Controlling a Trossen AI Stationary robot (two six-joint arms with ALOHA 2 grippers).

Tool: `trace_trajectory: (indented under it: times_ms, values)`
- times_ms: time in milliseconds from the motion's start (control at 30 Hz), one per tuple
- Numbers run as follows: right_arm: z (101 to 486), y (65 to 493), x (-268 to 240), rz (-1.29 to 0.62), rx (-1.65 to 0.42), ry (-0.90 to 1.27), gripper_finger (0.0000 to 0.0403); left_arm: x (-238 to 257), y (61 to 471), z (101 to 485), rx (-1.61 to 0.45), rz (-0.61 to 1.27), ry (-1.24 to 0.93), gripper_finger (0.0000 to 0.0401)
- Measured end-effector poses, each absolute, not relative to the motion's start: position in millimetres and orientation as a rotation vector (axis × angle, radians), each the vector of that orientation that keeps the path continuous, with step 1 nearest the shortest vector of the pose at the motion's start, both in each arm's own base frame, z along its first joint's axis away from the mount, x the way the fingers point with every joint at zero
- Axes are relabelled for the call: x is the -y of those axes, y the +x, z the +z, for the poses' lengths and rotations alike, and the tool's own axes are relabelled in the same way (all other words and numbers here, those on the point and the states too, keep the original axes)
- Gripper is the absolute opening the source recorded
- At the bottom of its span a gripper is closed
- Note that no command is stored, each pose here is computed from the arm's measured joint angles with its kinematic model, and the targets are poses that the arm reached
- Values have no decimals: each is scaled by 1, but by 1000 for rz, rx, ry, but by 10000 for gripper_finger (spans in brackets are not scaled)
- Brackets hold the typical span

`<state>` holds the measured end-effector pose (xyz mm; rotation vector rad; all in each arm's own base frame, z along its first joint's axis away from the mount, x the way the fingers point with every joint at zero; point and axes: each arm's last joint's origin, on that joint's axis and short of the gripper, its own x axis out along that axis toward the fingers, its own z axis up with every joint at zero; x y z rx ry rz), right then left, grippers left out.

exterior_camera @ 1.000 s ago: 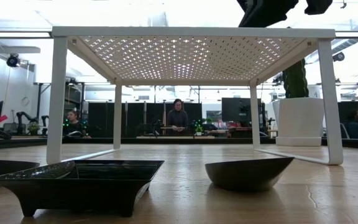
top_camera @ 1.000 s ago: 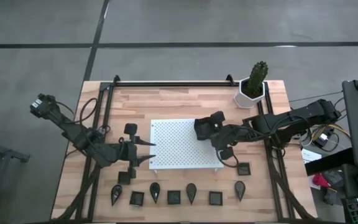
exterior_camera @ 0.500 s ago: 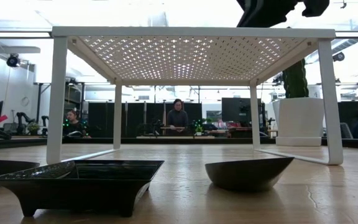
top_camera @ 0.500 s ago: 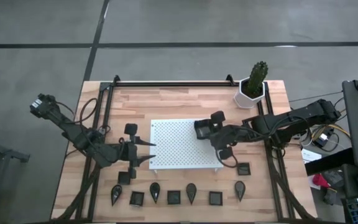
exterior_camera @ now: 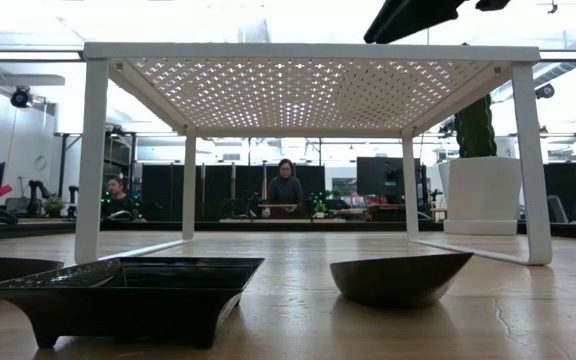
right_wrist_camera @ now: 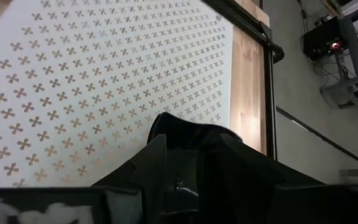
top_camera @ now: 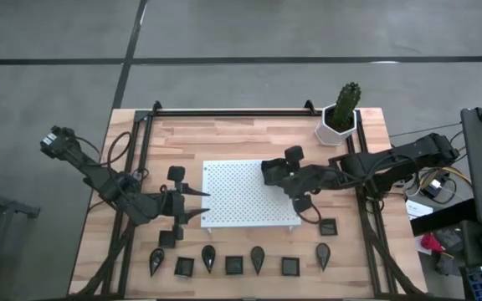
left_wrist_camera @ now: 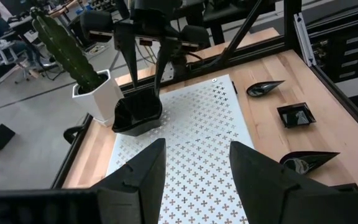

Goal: Pick & Place Mini shaped plates
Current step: Put the square plate on the shelf

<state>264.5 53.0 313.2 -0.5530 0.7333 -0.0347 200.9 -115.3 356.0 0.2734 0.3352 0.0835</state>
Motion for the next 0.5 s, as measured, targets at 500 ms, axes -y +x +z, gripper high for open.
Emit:
trace_trajectory:
  times_ms: [500]
  values:
    - [321, 265, -53, -38, -714, -547, 140, 115, 201, 356, -335, 83, 273, 177]
